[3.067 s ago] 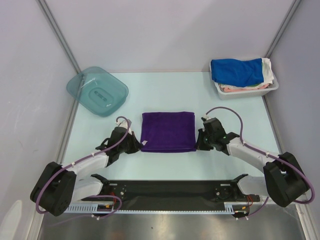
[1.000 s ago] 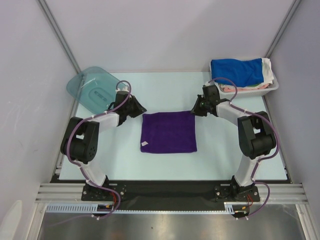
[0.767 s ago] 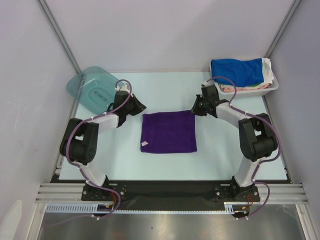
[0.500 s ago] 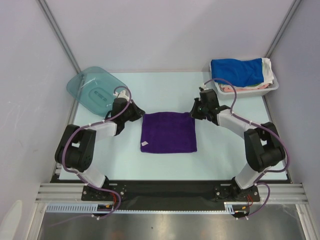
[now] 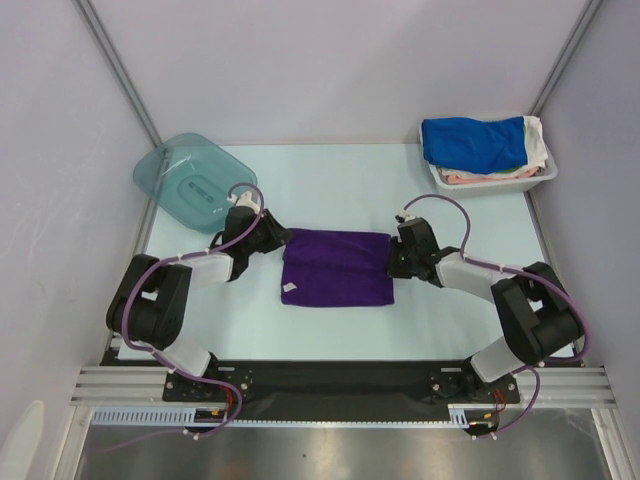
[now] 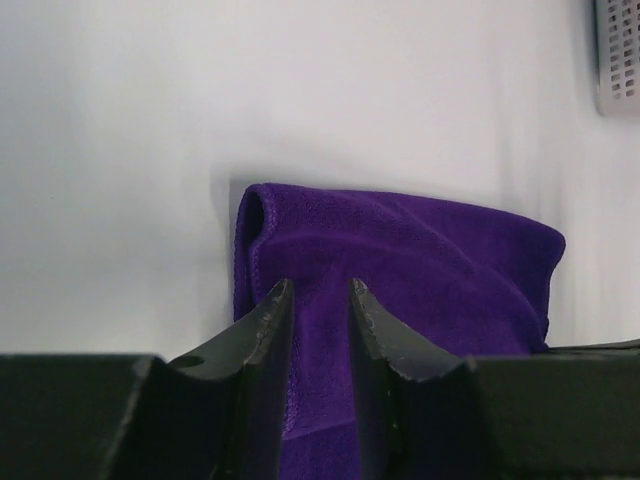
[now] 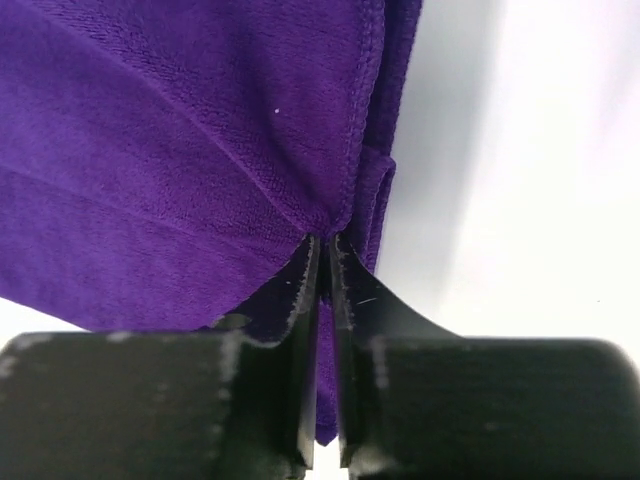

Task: Fold and stack the towels
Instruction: Fold the towel

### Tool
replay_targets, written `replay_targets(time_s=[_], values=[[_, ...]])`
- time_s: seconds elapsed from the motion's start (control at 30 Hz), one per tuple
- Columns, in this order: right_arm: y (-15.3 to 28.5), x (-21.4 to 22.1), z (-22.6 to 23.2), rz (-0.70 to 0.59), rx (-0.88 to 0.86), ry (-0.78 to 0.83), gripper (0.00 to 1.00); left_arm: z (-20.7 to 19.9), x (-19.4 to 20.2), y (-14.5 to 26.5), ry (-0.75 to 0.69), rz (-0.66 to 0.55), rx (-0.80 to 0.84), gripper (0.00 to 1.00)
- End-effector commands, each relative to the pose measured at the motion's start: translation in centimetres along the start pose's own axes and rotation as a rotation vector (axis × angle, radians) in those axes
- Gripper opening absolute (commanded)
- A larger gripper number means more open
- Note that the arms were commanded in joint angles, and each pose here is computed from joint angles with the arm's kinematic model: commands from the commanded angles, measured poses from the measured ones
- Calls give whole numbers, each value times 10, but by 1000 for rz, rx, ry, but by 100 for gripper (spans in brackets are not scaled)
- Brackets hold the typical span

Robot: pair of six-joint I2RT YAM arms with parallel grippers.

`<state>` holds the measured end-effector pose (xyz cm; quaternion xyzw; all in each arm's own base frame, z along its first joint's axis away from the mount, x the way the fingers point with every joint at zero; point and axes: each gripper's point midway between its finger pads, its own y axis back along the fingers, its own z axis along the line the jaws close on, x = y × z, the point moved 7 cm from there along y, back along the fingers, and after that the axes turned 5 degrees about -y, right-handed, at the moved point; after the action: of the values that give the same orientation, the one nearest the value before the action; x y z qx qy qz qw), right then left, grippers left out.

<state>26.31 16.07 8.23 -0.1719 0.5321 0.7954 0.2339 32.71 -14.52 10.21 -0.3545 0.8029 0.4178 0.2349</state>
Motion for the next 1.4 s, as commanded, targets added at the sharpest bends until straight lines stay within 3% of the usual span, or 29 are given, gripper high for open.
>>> replay_targets(time_s=[0.0, 0.07, 0.27, 0.53, 1.3, 1.37], values=[[4, -14, 4, -83, -9, 10, 14, -13, -14, 5, -28, -55, 47, 34], [7, -16, 6, -88, -13, 4, 26, -9, -11, 7, -31, -38, 19, 34], [24, -46, -3, -197, 51, -75, 35, -2, -10, 8, -55, -25, -40, 36], [3, -77, -2, -188, 48, -118, 31, -3, -17, -11, -83, 17, -48, 36], [-35, -66, 11, -118, 51, -95, 31, 6, 7, -32, -95, 167, -26, 35], [-36, -66, 10, -114, 53, -93, 27, 5, 6, -33, -90, 163, -21, 33]])
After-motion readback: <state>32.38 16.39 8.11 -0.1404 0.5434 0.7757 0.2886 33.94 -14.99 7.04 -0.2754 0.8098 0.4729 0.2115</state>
